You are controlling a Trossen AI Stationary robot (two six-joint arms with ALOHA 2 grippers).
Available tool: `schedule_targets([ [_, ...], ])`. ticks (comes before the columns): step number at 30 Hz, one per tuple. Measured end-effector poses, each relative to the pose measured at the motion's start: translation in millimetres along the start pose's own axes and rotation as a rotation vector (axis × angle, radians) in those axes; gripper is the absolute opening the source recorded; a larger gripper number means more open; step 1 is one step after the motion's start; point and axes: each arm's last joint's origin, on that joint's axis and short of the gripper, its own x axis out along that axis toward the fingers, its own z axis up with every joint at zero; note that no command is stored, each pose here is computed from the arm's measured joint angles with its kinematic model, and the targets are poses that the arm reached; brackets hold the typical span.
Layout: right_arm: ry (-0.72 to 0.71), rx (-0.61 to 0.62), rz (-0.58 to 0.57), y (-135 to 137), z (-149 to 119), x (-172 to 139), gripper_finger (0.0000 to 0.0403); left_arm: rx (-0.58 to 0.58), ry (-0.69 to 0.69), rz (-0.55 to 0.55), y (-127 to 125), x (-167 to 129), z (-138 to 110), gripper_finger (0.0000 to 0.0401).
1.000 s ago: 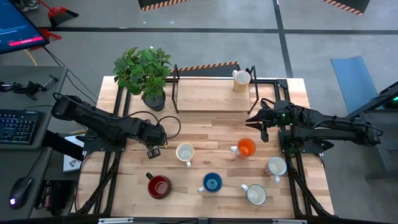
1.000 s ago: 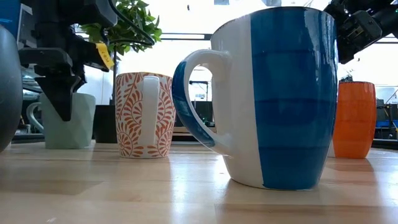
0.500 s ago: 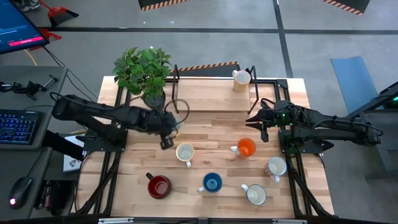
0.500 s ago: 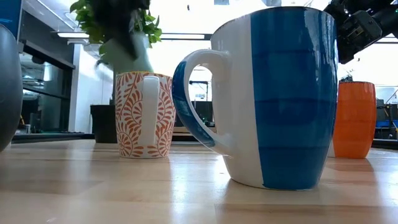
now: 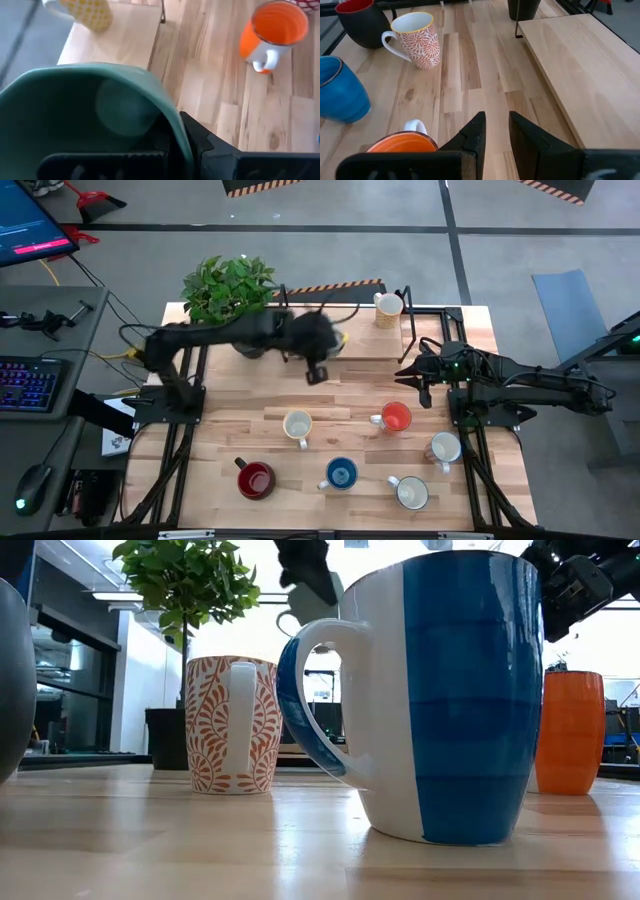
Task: Place coffee mugs
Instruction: Put the light green mug on the shelf
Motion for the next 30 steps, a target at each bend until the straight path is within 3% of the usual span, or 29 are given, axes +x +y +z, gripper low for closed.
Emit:
schedule_targets([
  [10,0.003,0.001,0.000,0,0,0,0.0066,-0.063,0.116,0.043,36,67,30,0.0005],
  [18,0.000,0.016,0.014,0,0,0,0.0066,-0.181,0.195,0.109,59,108,27,0.0005],
  [30,-0.017,0.023,0.015,0,2,0,0.0066,-0.269,0.220,0.127,53,119,25,0.0005],
])
